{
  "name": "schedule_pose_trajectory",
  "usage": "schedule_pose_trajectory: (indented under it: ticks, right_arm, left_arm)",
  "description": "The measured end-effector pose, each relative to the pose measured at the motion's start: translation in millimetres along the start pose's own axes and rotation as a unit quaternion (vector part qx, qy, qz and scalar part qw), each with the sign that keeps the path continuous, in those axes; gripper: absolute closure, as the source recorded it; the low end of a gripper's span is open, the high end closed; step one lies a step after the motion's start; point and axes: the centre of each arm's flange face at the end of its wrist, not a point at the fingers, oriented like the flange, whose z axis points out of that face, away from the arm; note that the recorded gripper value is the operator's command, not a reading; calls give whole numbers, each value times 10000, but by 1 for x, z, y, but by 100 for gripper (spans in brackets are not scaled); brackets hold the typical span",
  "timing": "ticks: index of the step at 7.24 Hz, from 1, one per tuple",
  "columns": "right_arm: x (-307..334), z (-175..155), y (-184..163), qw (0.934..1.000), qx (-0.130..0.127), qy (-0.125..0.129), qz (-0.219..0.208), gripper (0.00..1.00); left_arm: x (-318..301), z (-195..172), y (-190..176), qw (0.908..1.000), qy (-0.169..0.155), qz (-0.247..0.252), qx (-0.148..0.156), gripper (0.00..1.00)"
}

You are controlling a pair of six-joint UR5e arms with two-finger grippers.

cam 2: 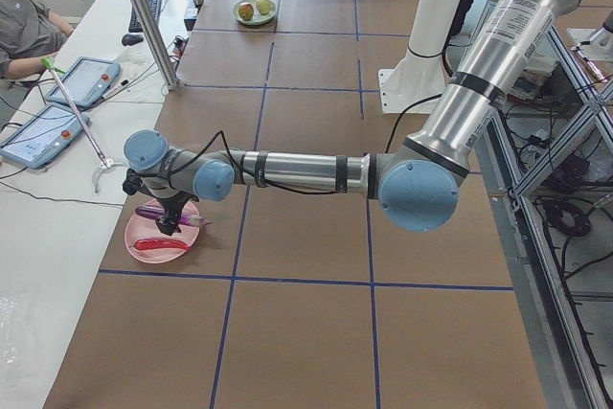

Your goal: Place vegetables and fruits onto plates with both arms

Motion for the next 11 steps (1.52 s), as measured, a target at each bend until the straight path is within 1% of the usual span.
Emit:
schedule_pose_trajectory:
  ticks: [1, 2, 3, 4, 5, 6, 8, 9, 11]
  right_arm:
    - [0, 0, 1, 10000, -8, -1, 4, 0]
    - [0, 1, 2, 10000, -29, -57, 16, 0]
    - [0, 0, 4, 9998, -43, -199, 68, 0]
    - [0, -7, 6, 9993, -52, -321, 168, 0]
    - [-4, -19, 11, 9989, -82, -370, 283, 0]
    - [-8, -30, 23, 9986, -114, -363, 367, 0]
    - [-3, -36, 47, 9986, -148, -330, 383, 0]
    - [-1, -36, 52, 9987, -157, -322, 374, 0]
    - [2, -35, 56, 9989, -166, -247, 366, 0]
  left_arm:
    - [5, -32, 21, 9994, -275, -65, -215, 0]
    - [4, -52, 58, 9977, -463, -169, -472, 0]
    - [-8, -60, 112, 9962, -509, -256, -660, 0]
    - [-24, -64, 159, 9953, -498, -397, -726, 0]
    - [-39, -58, 199, 9938, -463, -597, -821, 0]
    - [-48, -48, 229, 9922, -434, -746, -899, 0]
    - [-59, -32, 265, 9924, -455, -802, -816, 0]
    - [-59, -29, 275, 9923, -448, -918, -701, 0]
    - [-54, -28, 278, 9934, -302, -1007, -463, 0]
